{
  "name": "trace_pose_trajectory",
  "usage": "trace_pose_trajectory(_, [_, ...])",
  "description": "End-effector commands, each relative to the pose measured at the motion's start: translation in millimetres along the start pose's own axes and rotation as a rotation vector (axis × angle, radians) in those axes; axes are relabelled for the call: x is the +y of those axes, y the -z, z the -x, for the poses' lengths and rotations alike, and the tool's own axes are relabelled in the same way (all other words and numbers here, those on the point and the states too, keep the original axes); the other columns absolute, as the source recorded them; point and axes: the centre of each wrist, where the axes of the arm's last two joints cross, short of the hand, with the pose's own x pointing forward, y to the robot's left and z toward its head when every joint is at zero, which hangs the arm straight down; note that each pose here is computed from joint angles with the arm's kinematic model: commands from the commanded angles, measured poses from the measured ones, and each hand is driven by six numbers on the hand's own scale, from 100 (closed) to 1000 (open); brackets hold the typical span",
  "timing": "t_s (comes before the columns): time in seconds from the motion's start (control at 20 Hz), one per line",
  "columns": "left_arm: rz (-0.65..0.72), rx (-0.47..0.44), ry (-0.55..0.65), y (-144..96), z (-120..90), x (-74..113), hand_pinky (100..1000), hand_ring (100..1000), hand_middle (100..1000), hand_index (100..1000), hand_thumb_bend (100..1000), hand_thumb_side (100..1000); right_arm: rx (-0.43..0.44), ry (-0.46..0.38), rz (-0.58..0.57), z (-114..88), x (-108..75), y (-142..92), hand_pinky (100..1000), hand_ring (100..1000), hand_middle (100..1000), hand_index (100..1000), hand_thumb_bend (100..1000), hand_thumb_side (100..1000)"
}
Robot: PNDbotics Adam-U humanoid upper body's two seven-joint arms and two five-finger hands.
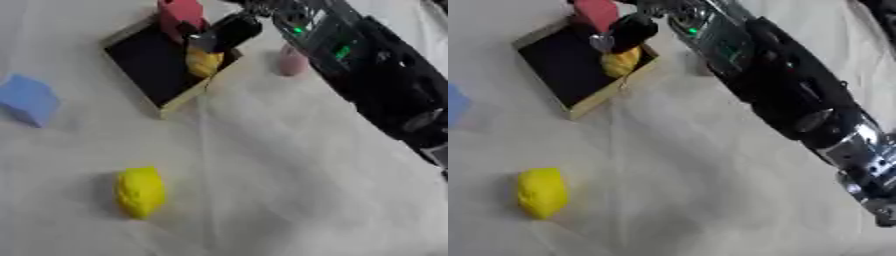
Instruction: Pick up objects on the table and place them in the box.
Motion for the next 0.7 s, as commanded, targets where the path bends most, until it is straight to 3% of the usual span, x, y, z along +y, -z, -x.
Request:
trace_pose_trajectory(0.05, [0.000, -0.018, 0.025, 3.3, -5.5, 5.2, 684, 670, 608, 755, 100, 599, 0.044, -0.066, 0.062, 2.6, -30.7, -26.6, 873, 831, 728, 852, 166, 155])
trace_pose_trajectory(0.4, [-0.008, -0.010, 0.048, -0.3, -5.6, 8.7, 684, 671, 608, 755, 100, 599, 0.272, -0.138, 0.047, 37.5, -28.4, -99.9, 873, 854, 762, 867, 243, 217])
trace_pose_trajectory(0.5, [-0.009, -0.010, 0.049, -0.4, -5.5, 8.6, 684, 671, 608, 755, 100, 592, 0.313, -0.144, 0.030, 43.4, -24.3, -114.1, 873, 858, 766, 870, 274, 181])
trace_pose_trajectory(0.55, [-0.009, -0.010, 0.048, -0.3, -5.5, 8.4, 684, 671, 608, 755, 100, 598, 0.329, -0.147, 0.022, 45.8, -22.1, -119.5, 873, 860, 769, 871, 256, 233])
trace_pose_trajectory(0.7, [-0.009, -0.013, 0.047, 0.2, -5.5, 8.0, 684, 671, 608, 755, 100, 598, 0.362, -0.151, -0.008, 51.4, -15.0, -129.9, 873, 864, 776, 875, 263, 246])
